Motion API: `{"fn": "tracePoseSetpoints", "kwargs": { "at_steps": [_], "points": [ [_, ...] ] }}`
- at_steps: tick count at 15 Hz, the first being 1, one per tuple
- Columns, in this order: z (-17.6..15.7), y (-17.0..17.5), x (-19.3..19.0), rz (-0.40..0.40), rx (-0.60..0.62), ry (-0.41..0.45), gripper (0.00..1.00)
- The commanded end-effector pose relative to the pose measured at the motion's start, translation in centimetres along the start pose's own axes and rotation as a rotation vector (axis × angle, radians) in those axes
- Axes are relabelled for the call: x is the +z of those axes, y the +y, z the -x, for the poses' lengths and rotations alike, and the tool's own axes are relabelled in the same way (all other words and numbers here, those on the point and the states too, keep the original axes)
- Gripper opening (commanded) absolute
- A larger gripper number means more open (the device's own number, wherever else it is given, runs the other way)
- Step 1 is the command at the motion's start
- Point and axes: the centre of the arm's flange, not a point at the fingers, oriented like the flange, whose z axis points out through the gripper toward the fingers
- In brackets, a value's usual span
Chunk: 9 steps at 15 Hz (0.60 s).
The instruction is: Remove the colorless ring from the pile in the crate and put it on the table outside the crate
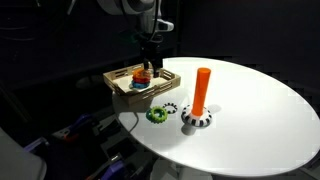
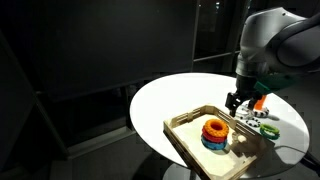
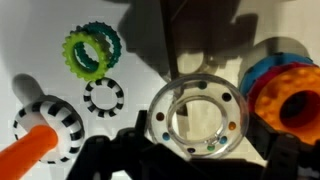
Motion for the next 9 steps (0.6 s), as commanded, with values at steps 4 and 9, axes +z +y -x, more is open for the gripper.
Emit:
{"fn": "tracePoseSetpoints", "kwargs": {
  "at_steps": [4,9],
  "points": [
    [2.3,8.7,1.9,0.016,0.187,-0.054,0.70],
    [3.0,12.2,4.2,0.013,0.271,-0.036,0.70]
  ]
}}
